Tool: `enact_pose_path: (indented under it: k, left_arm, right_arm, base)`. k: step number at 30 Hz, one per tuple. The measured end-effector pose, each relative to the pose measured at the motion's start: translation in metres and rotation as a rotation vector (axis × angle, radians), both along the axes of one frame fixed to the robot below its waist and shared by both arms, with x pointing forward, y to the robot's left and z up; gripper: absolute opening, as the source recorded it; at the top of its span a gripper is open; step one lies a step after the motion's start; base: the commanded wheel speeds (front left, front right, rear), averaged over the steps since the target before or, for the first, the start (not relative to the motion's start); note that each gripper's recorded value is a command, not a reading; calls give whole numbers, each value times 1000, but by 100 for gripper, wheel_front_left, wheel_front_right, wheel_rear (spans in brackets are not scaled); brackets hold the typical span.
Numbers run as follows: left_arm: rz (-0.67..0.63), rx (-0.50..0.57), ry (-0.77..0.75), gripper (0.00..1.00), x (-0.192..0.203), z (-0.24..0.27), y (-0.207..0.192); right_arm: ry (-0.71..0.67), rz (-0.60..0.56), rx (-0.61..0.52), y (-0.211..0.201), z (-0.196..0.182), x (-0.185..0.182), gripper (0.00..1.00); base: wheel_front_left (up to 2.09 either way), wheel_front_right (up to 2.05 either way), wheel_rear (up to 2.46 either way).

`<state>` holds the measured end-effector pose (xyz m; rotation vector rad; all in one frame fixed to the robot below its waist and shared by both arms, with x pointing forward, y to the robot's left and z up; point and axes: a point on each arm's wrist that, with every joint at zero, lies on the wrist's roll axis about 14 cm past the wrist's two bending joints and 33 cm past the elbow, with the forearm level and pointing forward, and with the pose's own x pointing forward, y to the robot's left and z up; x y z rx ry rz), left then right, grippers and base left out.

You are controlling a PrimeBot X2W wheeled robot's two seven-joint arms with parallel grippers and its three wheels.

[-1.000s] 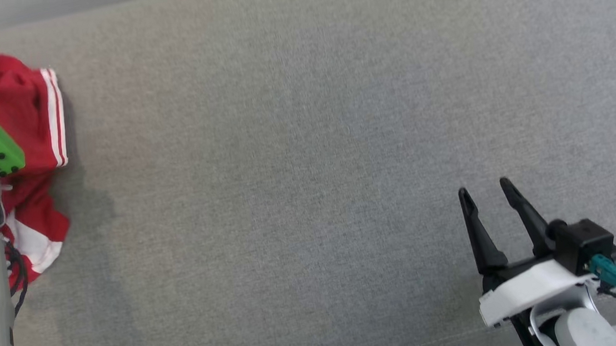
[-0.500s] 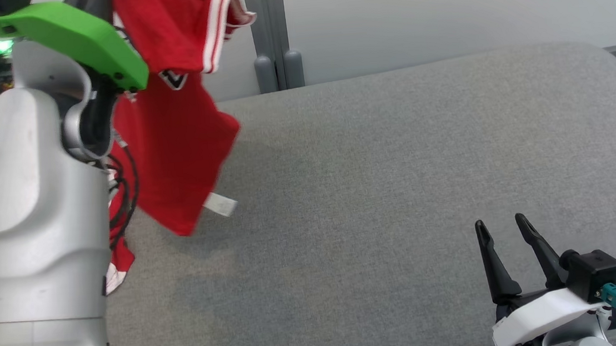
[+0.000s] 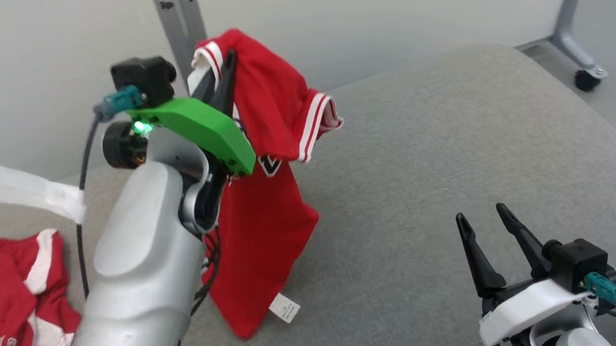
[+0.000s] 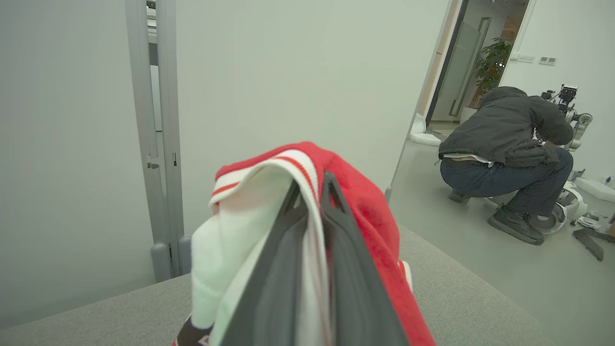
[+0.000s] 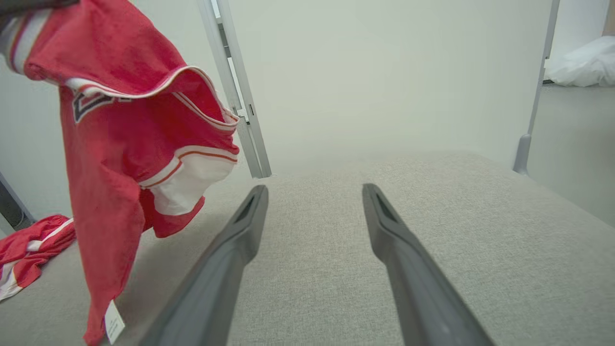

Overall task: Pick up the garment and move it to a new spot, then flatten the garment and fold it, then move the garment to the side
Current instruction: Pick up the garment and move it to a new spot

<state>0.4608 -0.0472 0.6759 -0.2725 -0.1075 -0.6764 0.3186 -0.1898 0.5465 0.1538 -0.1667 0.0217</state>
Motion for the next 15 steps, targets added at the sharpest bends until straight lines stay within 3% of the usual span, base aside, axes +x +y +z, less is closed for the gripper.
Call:
enact_pose_path:
  k: [6, 7, 8, 9, 12, 15]
  left_arm:
    - [-56, 86, 99, 0, 1, -74, -43]
    - [-68, 106, 114, 35, 0, -88, -49]
    - [-80, 126, 124, 84, -2, -99, -54]
    - [-96, 155, 141, 100, -4, -114, -60]
    - [-131, 212, 205, 100, -8, -153, -67]
    - [-138, 184, 271, 100, -9, -175, -67]
  right_arm:
    - [31, -135, 9, -39, -9, -22, 100]
    - [42, -156, 10, -44, -13, -26, 100]
    - [50, -171, 13, -48, -15, -29, 100]
    - [56, -188, 16, -53, -17, -31, 100]
    - [90, -221, 23, -61, -27, -35, 100]
    - [111, -237, 24, -65, -33, -34, 100]
  base:
    - [0, 0, 0]
    - [0, 0, 0]
    - [0, 0, 0]
    - [0, 0, 0]
    - [0, 0, 0]
    - [0, 0, 0]
